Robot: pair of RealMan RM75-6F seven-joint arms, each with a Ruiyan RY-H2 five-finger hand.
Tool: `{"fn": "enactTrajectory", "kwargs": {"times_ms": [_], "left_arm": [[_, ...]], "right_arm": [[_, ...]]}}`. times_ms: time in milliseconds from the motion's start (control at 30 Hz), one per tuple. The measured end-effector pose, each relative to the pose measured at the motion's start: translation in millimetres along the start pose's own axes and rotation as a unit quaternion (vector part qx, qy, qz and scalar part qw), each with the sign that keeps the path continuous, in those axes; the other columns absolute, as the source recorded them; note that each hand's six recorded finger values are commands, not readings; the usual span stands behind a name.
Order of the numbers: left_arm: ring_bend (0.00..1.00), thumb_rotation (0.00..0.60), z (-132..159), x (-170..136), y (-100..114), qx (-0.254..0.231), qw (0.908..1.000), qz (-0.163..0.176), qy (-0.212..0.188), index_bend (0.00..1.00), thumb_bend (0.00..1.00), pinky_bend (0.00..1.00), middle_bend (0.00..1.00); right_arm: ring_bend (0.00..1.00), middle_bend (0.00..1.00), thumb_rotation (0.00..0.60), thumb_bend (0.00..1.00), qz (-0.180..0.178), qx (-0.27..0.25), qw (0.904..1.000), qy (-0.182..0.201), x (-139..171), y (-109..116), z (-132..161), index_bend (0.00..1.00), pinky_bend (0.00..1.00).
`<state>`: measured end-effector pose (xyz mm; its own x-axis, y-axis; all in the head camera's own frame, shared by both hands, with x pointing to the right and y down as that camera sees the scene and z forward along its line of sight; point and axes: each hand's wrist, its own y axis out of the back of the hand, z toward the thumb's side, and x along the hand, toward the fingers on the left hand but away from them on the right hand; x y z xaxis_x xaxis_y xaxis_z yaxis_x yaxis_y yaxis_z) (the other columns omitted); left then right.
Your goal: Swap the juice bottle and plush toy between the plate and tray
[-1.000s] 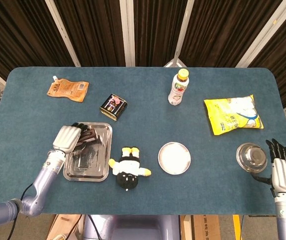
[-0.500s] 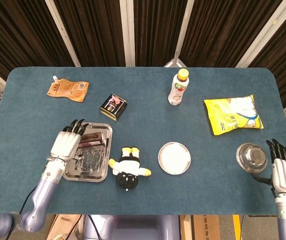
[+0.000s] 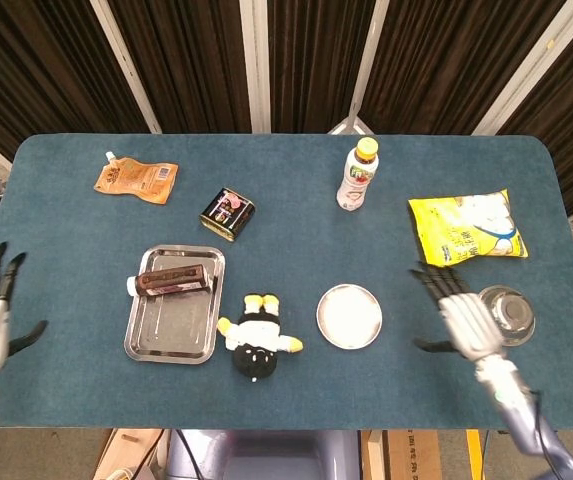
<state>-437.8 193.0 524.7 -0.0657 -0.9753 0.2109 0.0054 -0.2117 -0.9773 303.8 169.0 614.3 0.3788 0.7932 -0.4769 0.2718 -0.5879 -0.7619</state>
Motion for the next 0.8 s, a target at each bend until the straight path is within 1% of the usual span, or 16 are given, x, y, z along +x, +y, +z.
{"fn": "enactTrajectory", "kwargs": {"times_ms": [33,100,167,233,333,433,567,667,800], "left_arm": [[0.00,0.600,-8.8,-4.3,-0.7,0.001,1.0000,0.000,0.006,0.13,0.03,0.16,0.01],[0.00,0.600,-26.0,-13.5,-2.7,0.008,0.9998,-0.002,0.018,0.13,0.03,0.16,0.01],[0.00,0.600,-35.6,-16.7,-4.2,0.009,0.9997,-0.001,0.024,0.13,0.03,0.16,0.01],[0.00,0.600,-39.6,-16.3,-6.0,0.011,0.9996,-0.001,0.027,0.13,0.03,0.16,0.01],[0.00,0.600,-42.4,-14.2,-7.5,0.010,0.9994,0.000,0.034,0.13,0.03,0.16,0.01],[0.00,0.600,-45.2,-13.7,-7.7,0.007,0.9991,0.002,0.041,0.13,0.03,0.16,0.01],[0.00,0.600,-47.5,-14.3,-5.2,0.002,0.9989,0.008,0.046,0.14,0.03,0.16,0.01],[0.00,0.600,-49.3,-14.6,-3.8,-0.002,0.9987,0.011,0.049,0.14,0.03,0.16,0.01],[0.00,0.600,-49.6,-15.8,-2.7,-0.008,0.9987,0.012,0.049,0.14,0.04,0.16,0.01]], "right_arm": [[0.06,0.06,0.600,0.03,0.018,0.000,0.9995,0.025,-11.8,-4.7,16.1,0.12,0.00],[0.06,0.06,0.600,0.03,0.045,0.001,0.9972,0.060,-28.2,-13.3,41.2,0.12,0.00],[0.06,0.06,0.600,0.03,0.075,0.003,0.9922,0.099,-44.4,-26.1,72.1,0.12,0.00],[0.06,0.06,0.600,0.02,0.102,0.002,0.9855,0.136,-56.2,-41.3,104.4,0.12,0.00],[0.06,0.06,0.600,0.02,0.129,-0.002,0.9758,0.177,-64.1,-61.8,145.0,0.12,0.00],[0.06,0.06,0.600,0.02,0.145,-0.003,0.9682,0.204,-65.5,-78.8,174.8,0.12,0.00],[0.06,0.06,0.600,0.02,0.154,0.005,0.9619,0.226,-68.5,-93.8,202.0,0.12,0.00],[0.07,0.07,0.600,0.03,0.156,0.007,0.9602,0.231,-73.5,-103.0,216.1,0.12,0.00],[0.07,0.08,0.600,0.03,0.152,0.026,0.9618,0.226,-81.7,-113.4,222.3,0.12,0.00]]}}
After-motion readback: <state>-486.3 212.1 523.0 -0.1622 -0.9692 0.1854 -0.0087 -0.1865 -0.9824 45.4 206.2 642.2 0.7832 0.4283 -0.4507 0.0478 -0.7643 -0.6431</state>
